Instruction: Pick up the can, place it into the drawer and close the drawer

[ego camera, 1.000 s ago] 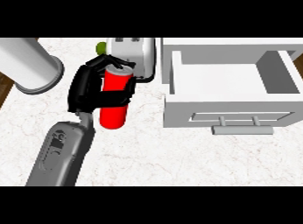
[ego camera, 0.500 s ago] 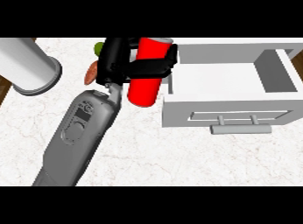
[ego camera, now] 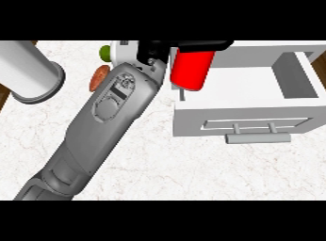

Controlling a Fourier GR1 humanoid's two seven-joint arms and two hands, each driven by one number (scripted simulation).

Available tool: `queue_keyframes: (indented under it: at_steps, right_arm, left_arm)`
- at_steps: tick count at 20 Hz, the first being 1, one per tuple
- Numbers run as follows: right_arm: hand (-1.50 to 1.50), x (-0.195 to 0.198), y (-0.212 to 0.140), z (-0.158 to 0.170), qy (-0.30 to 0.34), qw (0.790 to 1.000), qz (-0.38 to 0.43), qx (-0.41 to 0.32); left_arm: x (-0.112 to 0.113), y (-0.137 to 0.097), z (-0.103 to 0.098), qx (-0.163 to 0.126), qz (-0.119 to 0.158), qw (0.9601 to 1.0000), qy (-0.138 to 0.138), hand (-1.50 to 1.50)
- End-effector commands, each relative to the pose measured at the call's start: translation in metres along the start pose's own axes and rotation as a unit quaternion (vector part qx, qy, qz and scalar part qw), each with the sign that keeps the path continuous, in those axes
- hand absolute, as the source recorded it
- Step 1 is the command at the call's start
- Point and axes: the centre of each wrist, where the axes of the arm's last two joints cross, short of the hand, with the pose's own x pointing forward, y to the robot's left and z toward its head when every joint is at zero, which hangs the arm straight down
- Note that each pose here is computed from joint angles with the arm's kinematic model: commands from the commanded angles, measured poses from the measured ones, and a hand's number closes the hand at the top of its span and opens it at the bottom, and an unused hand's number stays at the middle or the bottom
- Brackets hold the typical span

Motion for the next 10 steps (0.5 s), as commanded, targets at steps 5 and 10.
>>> queue_keyframes:
  at_steps: [5,10]
  right_arm:
    - [-1.50,-0.007,-0.001,-0.002,0.006,1.000,0.000,0.009]
    - [-1.50,-0.008,0.002,-0.020,-0.002,1.000,-0.003,0.008]
  left_arm:
    - [0.031,-0.032,-0.027,0.005,-0.017,0.9997,0.017,1.50]
    - [0.015,-0.035,-0.036,0.010,-0.036,0.9991,0.018,1.50]
